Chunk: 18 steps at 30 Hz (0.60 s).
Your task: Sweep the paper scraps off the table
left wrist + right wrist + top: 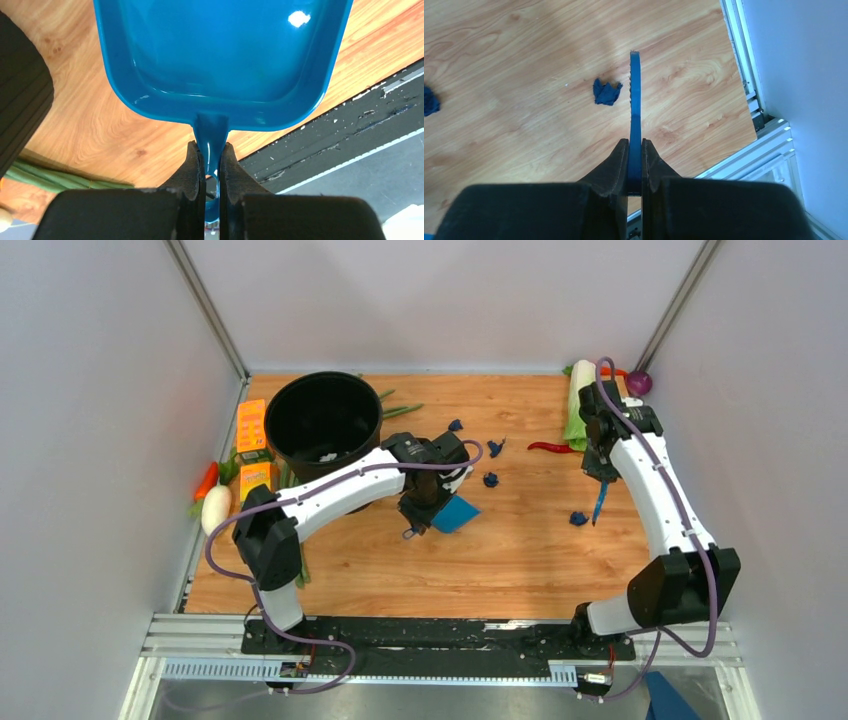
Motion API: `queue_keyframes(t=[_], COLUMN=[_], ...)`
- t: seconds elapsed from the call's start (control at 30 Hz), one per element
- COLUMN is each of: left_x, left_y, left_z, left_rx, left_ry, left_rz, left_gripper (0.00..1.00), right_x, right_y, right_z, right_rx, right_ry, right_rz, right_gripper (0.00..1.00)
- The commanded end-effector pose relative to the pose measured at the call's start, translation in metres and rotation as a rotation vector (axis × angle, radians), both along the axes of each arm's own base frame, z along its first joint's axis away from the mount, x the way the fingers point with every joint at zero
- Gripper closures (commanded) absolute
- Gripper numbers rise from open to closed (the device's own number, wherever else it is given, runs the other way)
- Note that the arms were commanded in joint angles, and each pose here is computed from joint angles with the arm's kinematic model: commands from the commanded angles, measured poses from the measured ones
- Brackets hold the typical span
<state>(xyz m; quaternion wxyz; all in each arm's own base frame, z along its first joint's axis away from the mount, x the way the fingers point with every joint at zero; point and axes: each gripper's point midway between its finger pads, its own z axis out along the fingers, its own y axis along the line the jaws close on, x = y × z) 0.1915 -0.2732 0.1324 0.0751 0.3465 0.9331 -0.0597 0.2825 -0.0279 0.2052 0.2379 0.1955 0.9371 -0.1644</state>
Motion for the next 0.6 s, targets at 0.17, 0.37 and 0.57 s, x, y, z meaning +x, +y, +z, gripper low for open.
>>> queue_keyframes(t=[0.17, 0.37, 0.57], left_x=[0.003, 0.003, 0.009], left_y=[-0.017, -0.011, -0.007], left_z=[-0.004, -0.013, -0.024], left_rx=[-0.057, -0.007, 0.02], left_ry=[-0.057, -0.04, -0.075], left_rz=[-0.122, -0.166, -0.167], left_gripper=[1.0, 1.0, 1.0], right_x=[0.011, 0.022, 0.017], right_y=[-0.01, 0.004, 0.045], right_z=[-0.05, -0.087, -0.107], right_rx=[-0.068, -0.01, 0.049], right_ry=[0.114, 0.2, 0.261], right_rz=[0.026, 0.081, 0.179], right_gripper=[1.0, 1.0, 1.0])
